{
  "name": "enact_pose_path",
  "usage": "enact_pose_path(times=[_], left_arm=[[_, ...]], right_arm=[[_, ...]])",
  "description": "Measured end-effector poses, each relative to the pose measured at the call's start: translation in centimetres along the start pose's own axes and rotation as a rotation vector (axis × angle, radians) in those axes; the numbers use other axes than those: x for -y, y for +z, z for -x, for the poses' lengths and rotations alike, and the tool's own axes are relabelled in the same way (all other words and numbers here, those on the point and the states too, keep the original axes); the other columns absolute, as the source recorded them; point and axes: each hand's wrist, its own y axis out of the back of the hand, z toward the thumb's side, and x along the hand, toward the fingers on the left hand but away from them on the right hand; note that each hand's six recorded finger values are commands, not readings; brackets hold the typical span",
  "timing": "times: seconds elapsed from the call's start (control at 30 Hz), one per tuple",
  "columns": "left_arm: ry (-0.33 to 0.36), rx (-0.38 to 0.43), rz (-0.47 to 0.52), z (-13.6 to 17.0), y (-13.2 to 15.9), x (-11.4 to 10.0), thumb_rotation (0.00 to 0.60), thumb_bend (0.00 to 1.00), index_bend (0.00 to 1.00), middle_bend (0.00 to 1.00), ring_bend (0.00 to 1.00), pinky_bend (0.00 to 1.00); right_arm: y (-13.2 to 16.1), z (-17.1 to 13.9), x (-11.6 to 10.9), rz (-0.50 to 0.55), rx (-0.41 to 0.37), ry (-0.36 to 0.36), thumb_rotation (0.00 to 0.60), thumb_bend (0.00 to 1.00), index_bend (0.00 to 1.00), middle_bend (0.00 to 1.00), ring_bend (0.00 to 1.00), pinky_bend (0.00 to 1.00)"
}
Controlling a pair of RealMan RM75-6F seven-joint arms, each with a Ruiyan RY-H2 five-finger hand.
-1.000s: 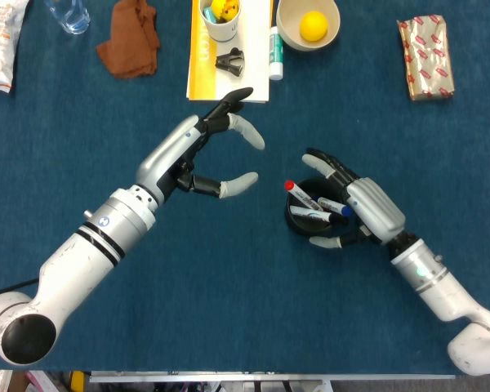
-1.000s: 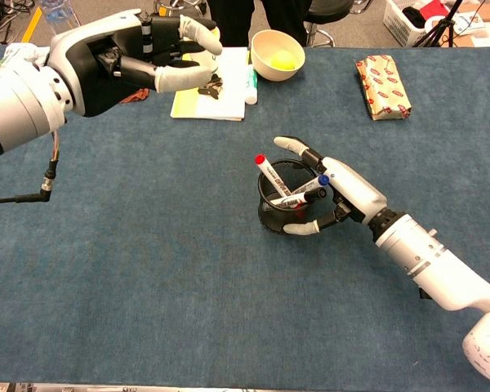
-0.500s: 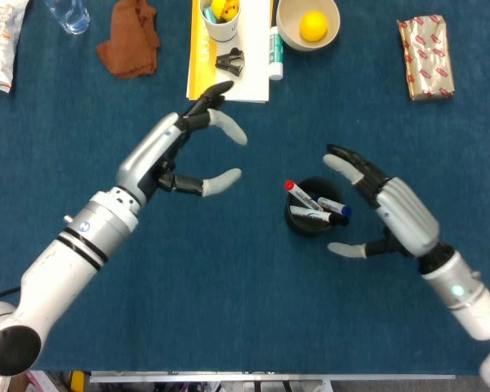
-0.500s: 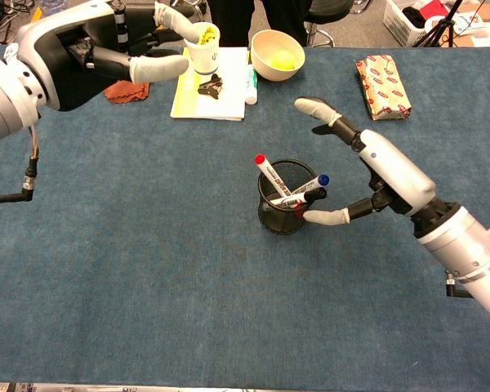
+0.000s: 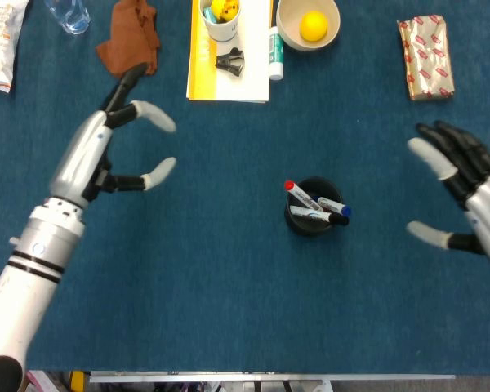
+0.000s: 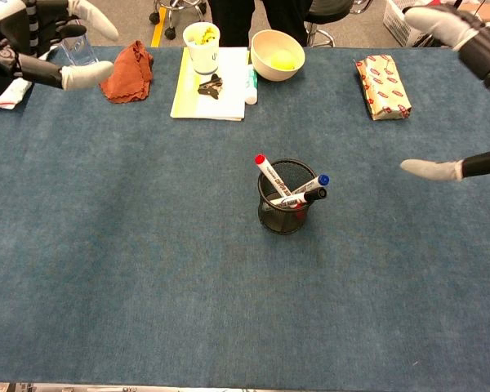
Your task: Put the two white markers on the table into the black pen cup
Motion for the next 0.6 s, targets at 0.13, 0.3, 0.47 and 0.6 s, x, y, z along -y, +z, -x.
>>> enact_pose_path(times=[0.13, 0.3, 0.47, 0.6], left_arm=[[0.033, -0.031, -0.105, 0.5, -1.7, -0.9, 0.6, 0.27, 0.42, 0.0, 0.0, 0.0], [0.085, -0.042, -0.3, 1.1, -4.2, -2.3, 0.6, 0.27, 0.42, 0.0, 0.0, 0.0], [0.139, -0.07, -0.47, 3.1, -7.4, -3.9, 0.6, 0.27, 0.42, 0.0, 0.0, 0.0], [0.198, -0.101, -0.552, 4.9, -9.2, -5.4, 0.6, 0.27, 0.42, 0.0, 0.0, 0.0]], right_arm=[[-1.0, -1.1, -2.6, -0.135, 0.04, -0.017, 0.6, 0.0, 0.0, 0.1, 0.0, 0.14], [-3.0, -3.0, -4.4, -0.234, 0.115, -0.012, 0.6, 0.0, 0.01, 0.13, 0.0, 0.14], [-5.3, -5.4, -5.2, -0.331, 0.193, 0.015, 0.6, 0.0, 0.01, 0.13, 0.0, 0.15], [-6.6, -7.2, -6.0, -0.379, 0.255, 0.013, 0.6, 0.0, 0.01, 0.13, 0.0, 0.15]])
